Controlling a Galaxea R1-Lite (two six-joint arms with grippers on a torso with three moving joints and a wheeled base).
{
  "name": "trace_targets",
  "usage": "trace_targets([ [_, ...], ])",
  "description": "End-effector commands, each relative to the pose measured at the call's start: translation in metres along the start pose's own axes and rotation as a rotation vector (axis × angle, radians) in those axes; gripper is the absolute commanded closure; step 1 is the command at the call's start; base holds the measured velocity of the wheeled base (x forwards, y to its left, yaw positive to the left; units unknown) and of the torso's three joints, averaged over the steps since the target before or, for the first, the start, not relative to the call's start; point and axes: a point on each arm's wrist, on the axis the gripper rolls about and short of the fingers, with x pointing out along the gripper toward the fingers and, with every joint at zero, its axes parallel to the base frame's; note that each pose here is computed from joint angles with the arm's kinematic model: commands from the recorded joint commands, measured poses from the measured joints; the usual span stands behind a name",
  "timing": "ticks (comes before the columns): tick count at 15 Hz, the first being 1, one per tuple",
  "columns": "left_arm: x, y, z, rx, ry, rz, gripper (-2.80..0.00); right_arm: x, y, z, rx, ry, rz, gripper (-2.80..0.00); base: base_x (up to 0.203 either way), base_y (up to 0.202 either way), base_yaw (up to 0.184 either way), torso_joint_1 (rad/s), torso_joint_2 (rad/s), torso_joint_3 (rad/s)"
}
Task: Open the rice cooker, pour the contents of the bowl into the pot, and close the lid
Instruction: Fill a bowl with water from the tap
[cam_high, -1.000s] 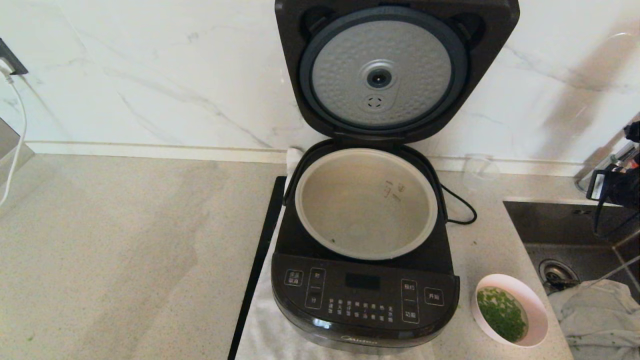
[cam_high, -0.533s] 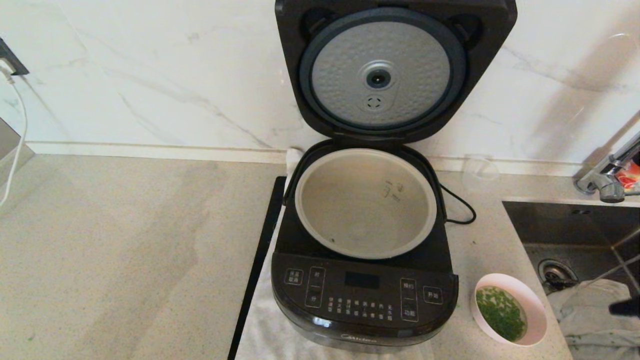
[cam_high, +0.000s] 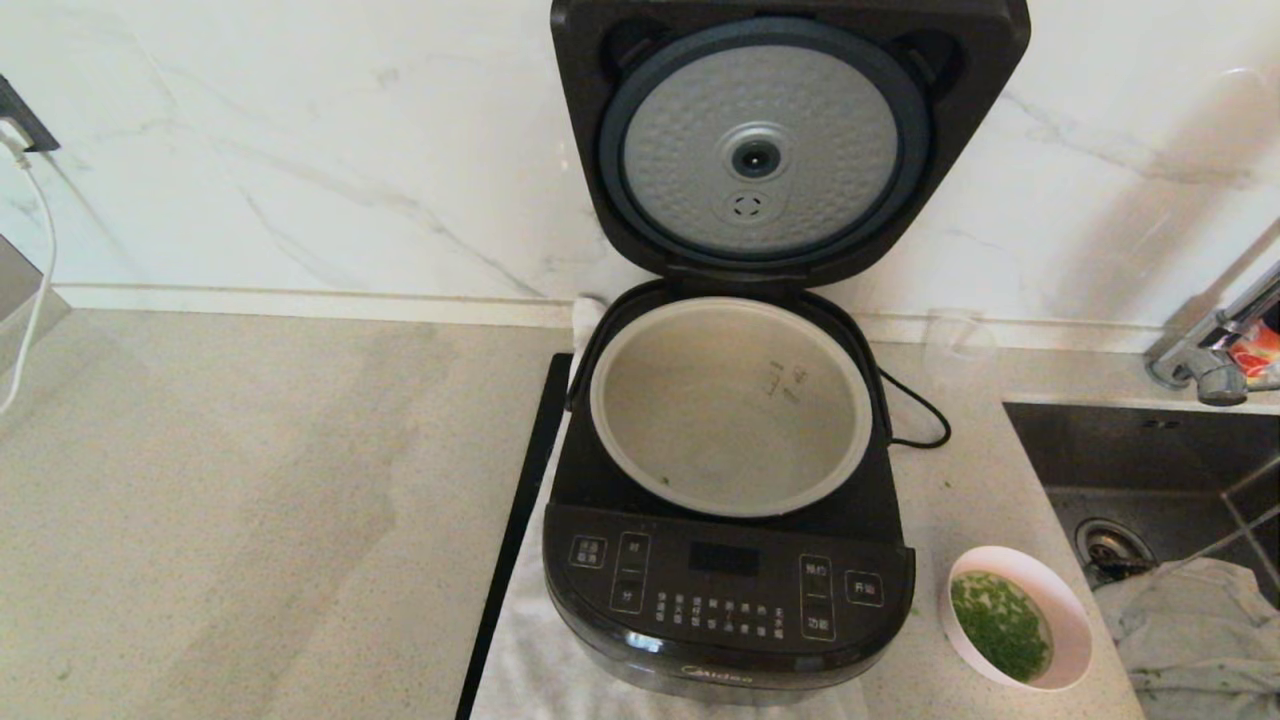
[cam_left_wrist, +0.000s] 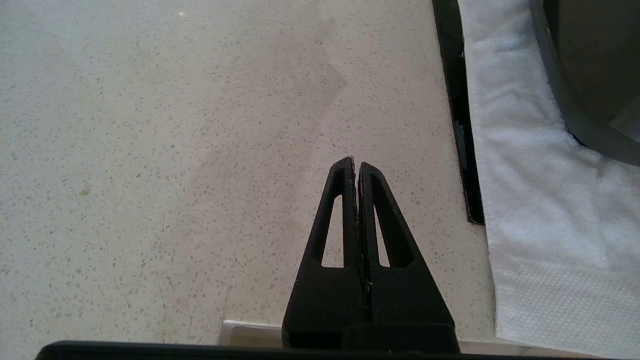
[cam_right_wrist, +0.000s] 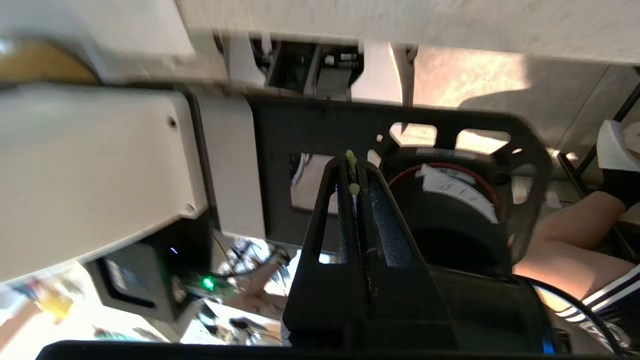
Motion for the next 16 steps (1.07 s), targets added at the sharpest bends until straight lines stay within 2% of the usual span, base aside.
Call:
trace_targets([
  [1, 0.0, 0.0, 0.0, 0.0, -0.001, -0.001, 0.0, 0.014, -0.002, -0.005, -0.029, 0.021, 0.008, 0.0, 0.0, 0.0, 0.0, 0.0, 0.0, 0.0],
  [6, 0.0, 0.0, 0.0, 0.0, -0.001, -0.001, 0.0, 0.039, -0.003, 0.02, -0.067, 0.042, -0.006, 0.0, 0.0, 0.0, 0.0, 0.0, 0.0, 0.0],
  [8, 0.0, 0.0, 0.0, 0.0, 0.001, 0.0, 0.0, 0.047, -0.003, 0.031, -0.07, 0.055, -0.006, -2.8, 0.0, 0.0, 0.0, 0.0, 0.0, 0.0],
  [13, 0.0, 0.0, 0.0, 0.0, 0.0, 0.0, 0.0, 0.062, -0.002, 0.052, -0.07, 0.078, -0.009, -2.8, 0.0, 0.0, 0.0, 0.0, 0.0, 0.0],
  [16, 0.0, 0.0, 0.0, 0.0, -0.001, 0.001, 0.0, 0.07, -0.004, 0.06, -0.071, 0.054, -0.047, -2.8, 0.0, 0.0, 0.0, 0.0, 0.0, 0.0],
])
